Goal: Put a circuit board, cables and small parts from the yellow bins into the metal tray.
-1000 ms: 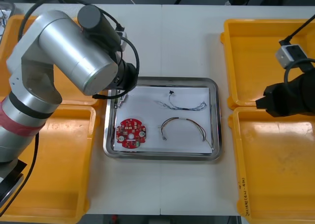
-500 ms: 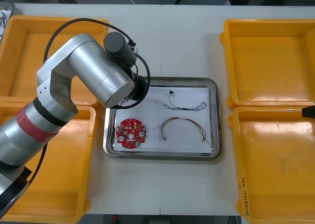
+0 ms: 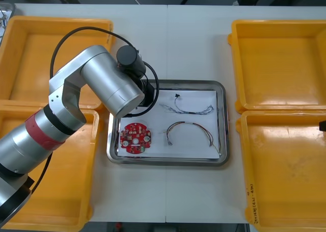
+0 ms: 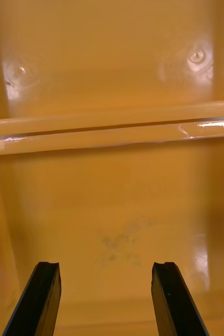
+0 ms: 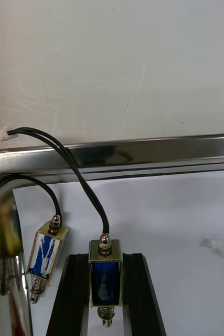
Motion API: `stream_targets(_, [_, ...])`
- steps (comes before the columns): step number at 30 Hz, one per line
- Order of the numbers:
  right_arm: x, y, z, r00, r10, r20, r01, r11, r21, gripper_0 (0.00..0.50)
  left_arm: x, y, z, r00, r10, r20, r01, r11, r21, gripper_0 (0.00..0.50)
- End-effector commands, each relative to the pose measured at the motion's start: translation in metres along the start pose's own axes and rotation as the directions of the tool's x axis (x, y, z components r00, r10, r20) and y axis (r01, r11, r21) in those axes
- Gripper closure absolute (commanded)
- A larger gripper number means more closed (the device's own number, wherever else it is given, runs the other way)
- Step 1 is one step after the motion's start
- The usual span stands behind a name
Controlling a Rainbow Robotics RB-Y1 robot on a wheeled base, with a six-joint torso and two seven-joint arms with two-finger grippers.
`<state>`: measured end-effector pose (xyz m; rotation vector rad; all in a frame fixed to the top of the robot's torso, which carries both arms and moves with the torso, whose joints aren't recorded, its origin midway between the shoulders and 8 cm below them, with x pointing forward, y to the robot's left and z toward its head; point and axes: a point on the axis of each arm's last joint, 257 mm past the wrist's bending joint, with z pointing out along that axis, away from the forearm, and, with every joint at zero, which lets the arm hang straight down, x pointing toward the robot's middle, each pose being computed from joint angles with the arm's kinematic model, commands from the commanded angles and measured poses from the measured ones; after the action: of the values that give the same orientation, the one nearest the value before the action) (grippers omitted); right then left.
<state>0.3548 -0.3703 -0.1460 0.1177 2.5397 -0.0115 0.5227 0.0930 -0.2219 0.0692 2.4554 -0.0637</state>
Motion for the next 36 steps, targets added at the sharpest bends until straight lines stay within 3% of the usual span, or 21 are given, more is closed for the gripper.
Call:
stream_targets(1, [0.012,-0.012,0.006,0.999,0.035,-0.033,-0.035,0.999,0.012,0.0,0.002,-0.021,0.0,0.996,-0.085,0.027,0.085,0.996,0.025,0.0])
stream_targets(5, [0.018,-0.014,0.013,0.997,0.038,-0.067,-0.038,0.999,0.004,0.0,0.001,-0.02,-0.001,0.996,-0.086,0.032,0.085,0.996,0.023,0.0])
stream_targets(13, [0.017,-0.02,0.014,0.997,0.037,-0.065,-0.035,0.999,0.032,0.0,-0.001,-0.019,-0.001,0.996,-0.085,0.034,0.085,0.996,0.021,0.0])
stream_targets(20, [0.02,-0.021,0.018,0.996,0.042,-0.079,-0.04,0.999,0.034,0.0,-0.014,-0.009,-0.011,0.992,-0.123,0.026,0.122,0.992,0.038,0.0])
stream_targets(27, [0.021,-0.02,0.019,0.995,0.05,-0.089,-0.048,0.999,0.025,0.0,-0.029,0.007,-0.038,0.99,-0.138,-0.005,0.138,0.99,0.036,0.0])
stream_targets(36, [0.018,-0.013,0.019,0.996,0.012,-0.087,-0.011,1.0,0.005,0.0,-0.042,0.034,-0.085,0.993,-0.117,-0.031,0.119,0.991,0.064,0.0])
